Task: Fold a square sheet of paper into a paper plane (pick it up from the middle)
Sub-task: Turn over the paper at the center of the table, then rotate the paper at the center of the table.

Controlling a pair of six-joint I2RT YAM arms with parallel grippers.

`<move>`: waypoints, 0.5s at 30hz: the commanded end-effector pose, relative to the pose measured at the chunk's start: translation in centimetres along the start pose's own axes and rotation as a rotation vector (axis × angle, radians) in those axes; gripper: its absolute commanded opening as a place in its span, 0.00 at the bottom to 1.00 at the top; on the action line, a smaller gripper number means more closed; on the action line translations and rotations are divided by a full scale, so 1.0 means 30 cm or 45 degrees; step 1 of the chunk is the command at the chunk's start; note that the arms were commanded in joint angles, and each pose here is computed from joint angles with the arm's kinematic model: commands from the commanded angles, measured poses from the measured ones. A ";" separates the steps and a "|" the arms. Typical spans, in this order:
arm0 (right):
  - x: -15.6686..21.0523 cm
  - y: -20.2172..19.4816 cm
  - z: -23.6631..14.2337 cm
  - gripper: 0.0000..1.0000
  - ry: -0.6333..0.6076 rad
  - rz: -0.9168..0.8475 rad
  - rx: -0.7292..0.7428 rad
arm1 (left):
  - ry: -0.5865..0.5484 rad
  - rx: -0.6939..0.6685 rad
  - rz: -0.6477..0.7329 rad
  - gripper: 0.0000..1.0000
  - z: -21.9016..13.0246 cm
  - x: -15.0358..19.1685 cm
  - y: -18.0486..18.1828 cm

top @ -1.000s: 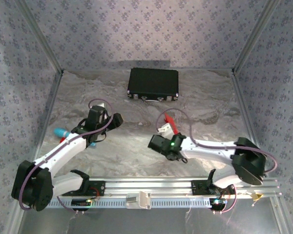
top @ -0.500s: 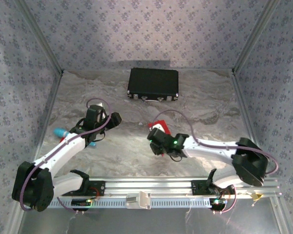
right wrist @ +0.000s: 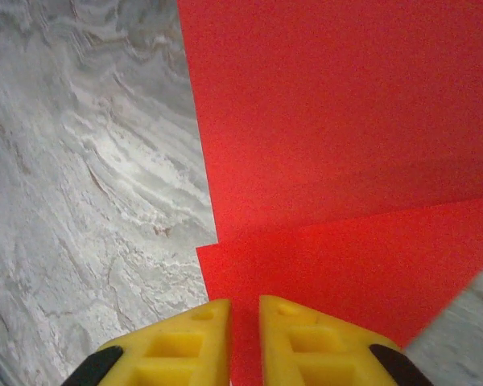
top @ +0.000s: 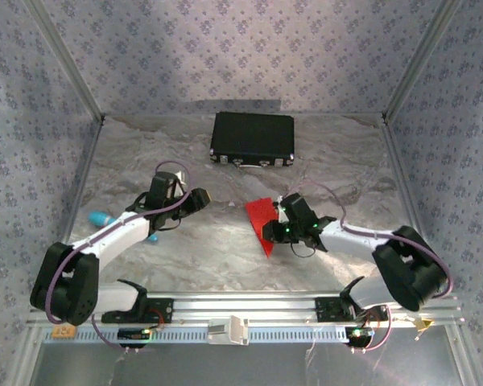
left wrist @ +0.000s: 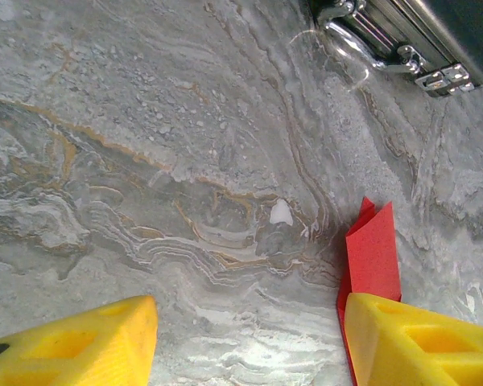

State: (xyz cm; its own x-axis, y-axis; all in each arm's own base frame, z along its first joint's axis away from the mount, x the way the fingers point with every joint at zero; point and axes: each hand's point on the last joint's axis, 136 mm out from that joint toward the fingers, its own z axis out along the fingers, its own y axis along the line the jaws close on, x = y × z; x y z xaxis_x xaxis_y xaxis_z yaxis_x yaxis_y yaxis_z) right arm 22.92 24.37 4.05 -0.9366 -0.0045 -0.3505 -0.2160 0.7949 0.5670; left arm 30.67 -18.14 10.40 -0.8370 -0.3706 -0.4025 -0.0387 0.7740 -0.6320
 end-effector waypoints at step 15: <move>-0.016 -0.070 0.100 0.12 -0.157 0.640 -0.006 | 0.151 0.102 0.119 0.69 0.037 0.026 -0.119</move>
State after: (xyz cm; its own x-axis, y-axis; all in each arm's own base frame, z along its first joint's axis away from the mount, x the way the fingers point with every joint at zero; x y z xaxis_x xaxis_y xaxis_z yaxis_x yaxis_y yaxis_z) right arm 24.35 25.06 1.99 -0.9394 0.2831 -0.1934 0.0846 0.7382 0.6693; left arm 31.08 -20.73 11.56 -0.8758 -0.2752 -0.3964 0.0493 0.7661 -0.6408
